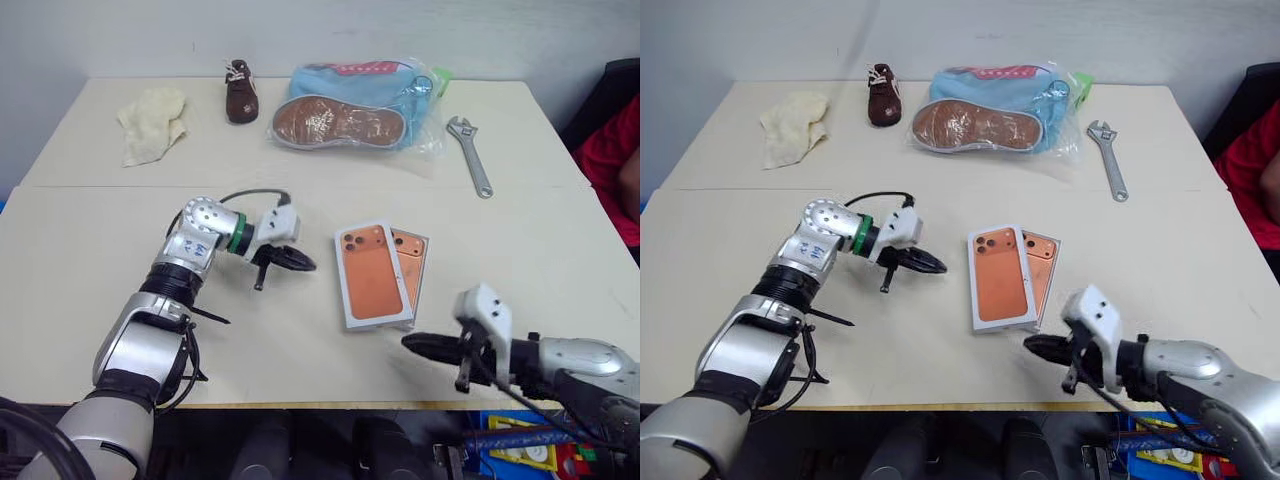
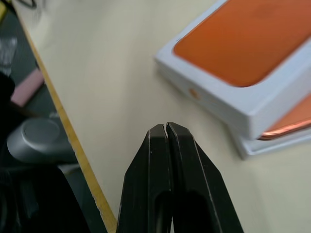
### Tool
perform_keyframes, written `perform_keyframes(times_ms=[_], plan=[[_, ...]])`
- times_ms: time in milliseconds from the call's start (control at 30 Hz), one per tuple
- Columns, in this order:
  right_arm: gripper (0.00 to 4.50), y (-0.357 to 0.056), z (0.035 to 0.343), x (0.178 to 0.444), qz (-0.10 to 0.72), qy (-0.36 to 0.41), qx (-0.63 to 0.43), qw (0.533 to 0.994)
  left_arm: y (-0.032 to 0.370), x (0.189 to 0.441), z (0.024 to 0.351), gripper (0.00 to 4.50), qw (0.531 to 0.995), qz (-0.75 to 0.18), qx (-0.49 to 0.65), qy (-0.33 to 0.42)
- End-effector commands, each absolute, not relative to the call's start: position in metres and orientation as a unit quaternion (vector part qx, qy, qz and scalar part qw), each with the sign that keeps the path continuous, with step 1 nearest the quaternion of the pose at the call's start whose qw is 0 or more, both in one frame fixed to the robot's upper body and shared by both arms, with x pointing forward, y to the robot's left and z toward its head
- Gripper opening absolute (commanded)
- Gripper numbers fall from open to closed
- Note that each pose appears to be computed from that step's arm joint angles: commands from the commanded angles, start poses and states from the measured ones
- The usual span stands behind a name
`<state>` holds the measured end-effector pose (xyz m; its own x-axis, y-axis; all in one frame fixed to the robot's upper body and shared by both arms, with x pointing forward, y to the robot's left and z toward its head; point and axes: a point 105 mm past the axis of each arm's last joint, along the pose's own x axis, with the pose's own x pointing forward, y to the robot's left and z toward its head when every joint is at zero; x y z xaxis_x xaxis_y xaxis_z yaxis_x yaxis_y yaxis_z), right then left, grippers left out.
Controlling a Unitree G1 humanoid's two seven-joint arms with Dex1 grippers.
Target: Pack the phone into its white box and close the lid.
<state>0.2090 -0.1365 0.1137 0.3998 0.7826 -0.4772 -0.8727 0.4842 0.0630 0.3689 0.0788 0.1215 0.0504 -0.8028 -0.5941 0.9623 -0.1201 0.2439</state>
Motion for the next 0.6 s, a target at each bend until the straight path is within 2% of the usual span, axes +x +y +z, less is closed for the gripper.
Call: perform_keyframes(times_ms=[33, 367, 600], plan=[[0.02, -0.131, 0.111, 0.214, 0.504, 0.217, -0.134, 0.825, 0.065, 0.382, 0.13, 0.0, 0.652, -0.658, 0.362, 0.106], [0.02, -0.122, 0.113, 0.237, 0.472, 0.185, -0.125, 0.853, 0.011, 0.392, 0.142, 0.0, 0.683, -0.647, 0.335, 0.057], [0.02, -0.125, 0.123, 0.248, 0.447, 0.157, -0.108, 0.874, -0.009, 0.404, 0.168, 0.0, 0.731, -0.611, 0.303, 0.009]])
